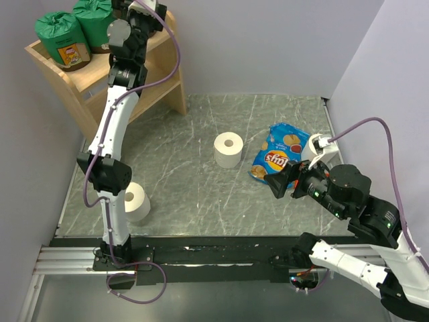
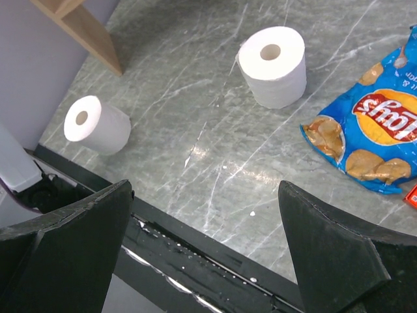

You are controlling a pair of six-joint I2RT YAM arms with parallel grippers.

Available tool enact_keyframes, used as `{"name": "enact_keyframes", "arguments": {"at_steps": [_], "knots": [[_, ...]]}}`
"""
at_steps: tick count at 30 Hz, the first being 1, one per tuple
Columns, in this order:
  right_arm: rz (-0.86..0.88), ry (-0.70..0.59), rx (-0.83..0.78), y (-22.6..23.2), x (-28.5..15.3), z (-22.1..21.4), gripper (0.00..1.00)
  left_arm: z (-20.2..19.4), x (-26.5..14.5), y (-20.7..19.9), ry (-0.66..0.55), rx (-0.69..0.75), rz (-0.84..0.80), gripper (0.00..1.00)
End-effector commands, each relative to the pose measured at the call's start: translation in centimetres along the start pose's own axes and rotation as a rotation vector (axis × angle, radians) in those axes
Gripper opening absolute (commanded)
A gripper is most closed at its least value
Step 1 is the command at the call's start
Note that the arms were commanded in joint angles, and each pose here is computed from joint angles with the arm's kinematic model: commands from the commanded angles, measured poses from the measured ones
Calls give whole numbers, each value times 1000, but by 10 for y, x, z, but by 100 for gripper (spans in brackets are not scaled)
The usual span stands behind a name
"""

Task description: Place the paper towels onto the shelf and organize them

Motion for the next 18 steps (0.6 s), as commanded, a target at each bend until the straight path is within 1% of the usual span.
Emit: {"name": "enact_keyframes", "arguments": {"at_steps": [1, 2, 3, 4, 6, 9, 10, 11, 12, 13, 14, 15, 17, 18], "knots": [[35, -35, 14, 7, 7, 4, 99, 53, -20, -3, -35, -20, -49, 92], [30, -36, 21, 7, 8, 4, 100, 58, -26, -15, -22, -7, -65, 92], [26, -34, 25, 6, 9, 3, 100, 57, -30, -20, 5, 18, -72, 93], [19, -26, 28, 5, 12, -1, 100, 65, -38, -22, 12, 67, -73, 94], [16, -24, 40, 4, 13, -4, 100, 74, -50, -38, 47, 83, -73, 98], [3, -18, 45, -1, 17, -13, 100, 94, -76, -50, 64, 65, -60, 96], [-7, -6, 46, -4, 19, -20, 99, 100, -89, -50, 62, 36, -51, 96], [-12, -5, 56, -6, 20, -23, 100, 106, -99, -60, 64, 1, -69, 96], [-9, -19, 61, -7, 17, -24, 100, 99, -109, -70, 103, -46, -89, 96], [-9, -11, 60, -9, 19, -30, 99, 109, -123, -71, 123, -82, -115, 96], [-7, -13, 67, -9, 19, -32, 100, 105, -133, -74, 166, -109, -127, 96], [-8, -25, 78, -11, 16, -33, 100, 93, -144, -80, 228, -164, -122, 96], [-14, -22, 99, -13, 16, -38, 100, 90, -171, -68, 311, -217, -102, 96], [-5, -34, 109, -13, 13, -37, 99, 68, -186, -73, 387, -271, -74, 96]]}}
Point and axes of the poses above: each gripper's point midway between its finger pads, its own x axis out along the fingers, its own y axis along the line the jaws close on, z = x × y, the point moved 3 cm from there along -x, back along the fingers, and after that the axes turned 1 degree about -x, right-handed, at the moved point
